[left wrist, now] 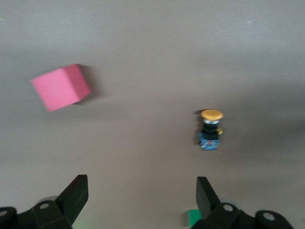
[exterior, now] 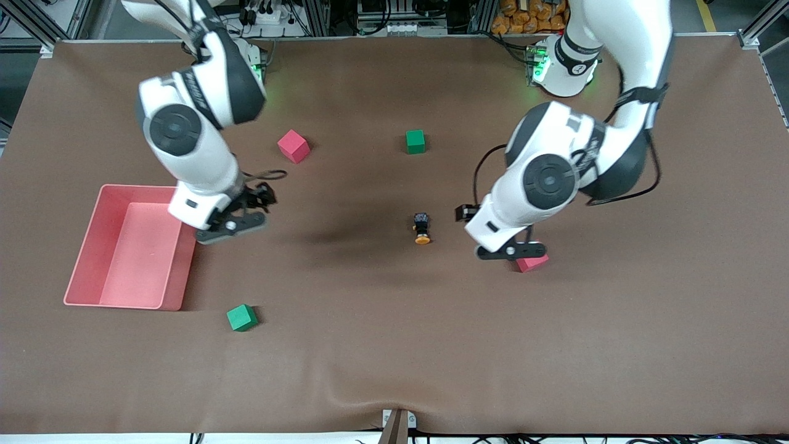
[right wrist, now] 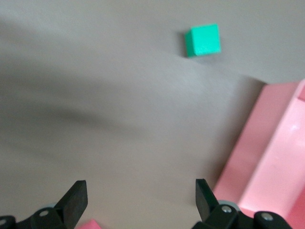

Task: Place and upright button with both arms
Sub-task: 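Lower the left gripper over the button while the right gripper returns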

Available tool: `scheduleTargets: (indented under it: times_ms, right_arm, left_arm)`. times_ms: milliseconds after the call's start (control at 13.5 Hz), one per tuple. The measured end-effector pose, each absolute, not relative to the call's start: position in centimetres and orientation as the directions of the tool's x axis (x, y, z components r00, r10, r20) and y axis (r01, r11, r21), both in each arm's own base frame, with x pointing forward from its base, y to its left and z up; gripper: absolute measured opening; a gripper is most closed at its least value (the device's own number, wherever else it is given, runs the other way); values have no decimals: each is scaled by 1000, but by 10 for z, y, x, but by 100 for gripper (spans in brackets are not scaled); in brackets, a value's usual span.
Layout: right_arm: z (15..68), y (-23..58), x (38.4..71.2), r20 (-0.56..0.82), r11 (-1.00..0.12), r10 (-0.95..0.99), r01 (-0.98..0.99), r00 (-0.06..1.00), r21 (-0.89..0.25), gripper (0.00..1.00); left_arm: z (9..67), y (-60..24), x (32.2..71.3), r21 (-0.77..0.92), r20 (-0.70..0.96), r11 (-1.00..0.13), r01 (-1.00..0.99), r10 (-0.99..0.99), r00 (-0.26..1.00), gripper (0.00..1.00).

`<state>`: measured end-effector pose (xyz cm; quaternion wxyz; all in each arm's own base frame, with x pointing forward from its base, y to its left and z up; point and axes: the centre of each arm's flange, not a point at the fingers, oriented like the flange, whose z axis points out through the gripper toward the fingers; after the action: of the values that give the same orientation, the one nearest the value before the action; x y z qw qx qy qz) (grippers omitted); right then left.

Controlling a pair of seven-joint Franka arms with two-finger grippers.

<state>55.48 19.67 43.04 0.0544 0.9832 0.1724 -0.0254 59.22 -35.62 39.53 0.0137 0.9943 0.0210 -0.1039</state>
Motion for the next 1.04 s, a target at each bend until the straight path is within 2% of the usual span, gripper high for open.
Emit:
scheduleTargets:
  times_ms: [296, 593, 815, 1037]
  right_arm:
    - [449, 123, 527, -96, -945, 306, 314, 947, 92, 100]
    - [485, 63, 505, -135, -971, 205, 218, 969, 93, 100]
    - [501, 25, 504, -109, -977, 184, 194, 977, 90, 100]
    - [539, 11, 514, -46, -981, 165, 169, 985, 98, 100]
  left_arm:
    - [318, -432, 574, 44, -195, -996, 72, 63, 979, 100]
    - [255, -445, 571, 104, -328, -980, 168, 126, 936, 100]
    - [235, -446, 569, 103, -347, -985, 141, 98, 933, 100]
    - [213, -462, 552, 85, -365, -990, 111, 73, 928, 100]
